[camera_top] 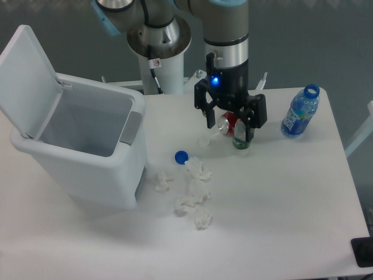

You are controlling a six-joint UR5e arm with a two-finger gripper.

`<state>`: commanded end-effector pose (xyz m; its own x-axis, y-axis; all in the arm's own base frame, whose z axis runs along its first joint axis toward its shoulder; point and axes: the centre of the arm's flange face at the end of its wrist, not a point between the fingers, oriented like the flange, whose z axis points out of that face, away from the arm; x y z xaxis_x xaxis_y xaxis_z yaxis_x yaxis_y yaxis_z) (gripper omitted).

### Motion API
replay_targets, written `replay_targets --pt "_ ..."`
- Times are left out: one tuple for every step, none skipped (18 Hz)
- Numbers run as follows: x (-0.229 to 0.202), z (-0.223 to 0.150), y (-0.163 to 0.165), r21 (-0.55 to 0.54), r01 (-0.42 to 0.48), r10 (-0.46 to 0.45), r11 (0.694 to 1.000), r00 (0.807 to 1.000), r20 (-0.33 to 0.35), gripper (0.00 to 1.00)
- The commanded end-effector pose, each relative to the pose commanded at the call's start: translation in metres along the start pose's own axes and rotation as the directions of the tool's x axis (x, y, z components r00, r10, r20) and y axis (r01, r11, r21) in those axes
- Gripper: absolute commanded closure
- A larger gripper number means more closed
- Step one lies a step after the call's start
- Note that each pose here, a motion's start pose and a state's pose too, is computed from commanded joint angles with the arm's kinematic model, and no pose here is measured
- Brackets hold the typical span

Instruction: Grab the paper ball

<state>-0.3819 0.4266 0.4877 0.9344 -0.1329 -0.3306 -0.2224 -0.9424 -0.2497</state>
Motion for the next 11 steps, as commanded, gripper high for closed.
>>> replay_targets --pt "0.000 0.001 -0.001 0.000 0.000 0.000 1.000 1.000 -0.002 0.00" --pt "0.000 0.002 -0.001 -0.001 0.001 -0.001 1.000 1.000 -0.005 0.00" --pt "0.000 0.002 -0.001 -0.001 0.002 -0.002 1.000 1.000 -0.005 0.00" --pt "0.001 0.003 -0.002 -0.001 0.000 0.000 1.000 1.000 -0.007 0.00" --pt "0.001 0.009 -0.002 -0.004 -0.001 0.001 1.000 1.000 -0.015 0.00" --pt "0.001 0.013 -0.002 -0.007 0.000 0.000 1.000 1.000 -0.021 0.00" --pt "0.001 0.013 -0.002 -0.007 0.000 0.000 1.000 1.000 -0.022 0.00" --pt "0.001 0.014 -0.003 -0.007 -0.002 0.002 1.000 1.000 -0.023 0.00" --pt "0.002 0.020 -0.003 -0.010 -0.004 0.003 1.000 1.000 -0.031 0.00" --pt "0.002 0.027 -0.002 -0.015 -0.003 0.002 1.000 0.999 -0.041 0.00" --pt "0.002 0.033 -0.001 -0.019 -0.002 0.001 1.000 0.999 -0.051 0.00"
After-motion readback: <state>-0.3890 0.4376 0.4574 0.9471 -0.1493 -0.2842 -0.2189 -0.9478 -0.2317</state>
